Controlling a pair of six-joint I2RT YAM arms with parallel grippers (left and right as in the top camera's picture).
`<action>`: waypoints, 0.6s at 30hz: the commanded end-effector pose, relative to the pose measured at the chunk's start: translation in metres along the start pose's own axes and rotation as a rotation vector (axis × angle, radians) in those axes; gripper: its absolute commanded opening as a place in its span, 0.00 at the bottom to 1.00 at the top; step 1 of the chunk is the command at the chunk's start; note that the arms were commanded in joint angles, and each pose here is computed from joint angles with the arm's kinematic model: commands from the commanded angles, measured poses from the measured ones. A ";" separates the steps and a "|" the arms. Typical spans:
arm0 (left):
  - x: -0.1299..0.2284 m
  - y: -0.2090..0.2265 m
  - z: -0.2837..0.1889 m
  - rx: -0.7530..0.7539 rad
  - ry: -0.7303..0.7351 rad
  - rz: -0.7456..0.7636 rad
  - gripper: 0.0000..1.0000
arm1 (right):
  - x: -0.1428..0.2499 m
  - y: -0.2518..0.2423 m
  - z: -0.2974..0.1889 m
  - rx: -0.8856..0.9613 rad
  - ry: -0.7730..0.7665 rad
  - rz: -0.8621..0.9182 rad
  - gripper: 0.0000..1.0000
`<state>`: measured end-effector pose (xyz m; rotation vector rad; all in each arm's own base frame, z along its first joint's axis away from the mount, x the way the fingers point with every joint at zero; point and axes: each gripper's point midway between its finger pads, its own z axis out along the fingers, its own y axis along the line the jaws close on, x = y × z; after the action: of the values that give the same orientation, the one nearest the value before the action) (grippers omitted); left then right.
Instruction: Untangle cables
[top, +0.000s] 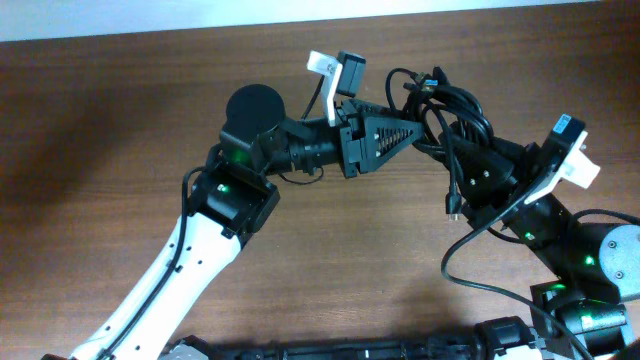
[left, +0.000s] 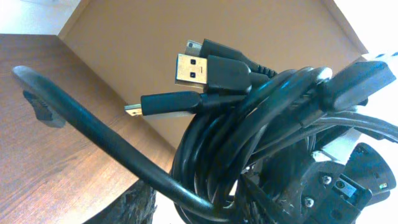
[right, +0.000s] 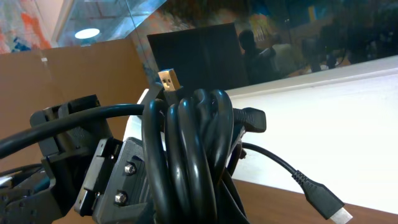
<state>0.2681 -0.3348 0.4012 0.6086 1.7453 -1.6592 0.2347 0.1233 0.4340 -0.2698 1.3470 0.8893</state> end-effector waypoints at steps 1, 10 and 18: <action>-0.005 -0.016 -0.002 0.033 -0.008 0.034 0.28 | -0.007 0.009 -0.003 -0.024 -0.014 -0.008 0.04; -0.007 -0.023 -0.003 0.065 -0.007 0.060 0.00 | 0.000 0.005 -0.003 -0.010 0.012 0.011 0.16; -0.011 -0.018 -0.006 0.048 -0.021 0.060 0.00 | 0.014 -0.003 -0.004 0.021 0.066 0.052 0.97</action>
<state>0.2641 -0.3353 0.4083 0.6318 1.7119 -1.6810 0.2344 0.1258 0.4181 -0.2590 1.4223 0.9140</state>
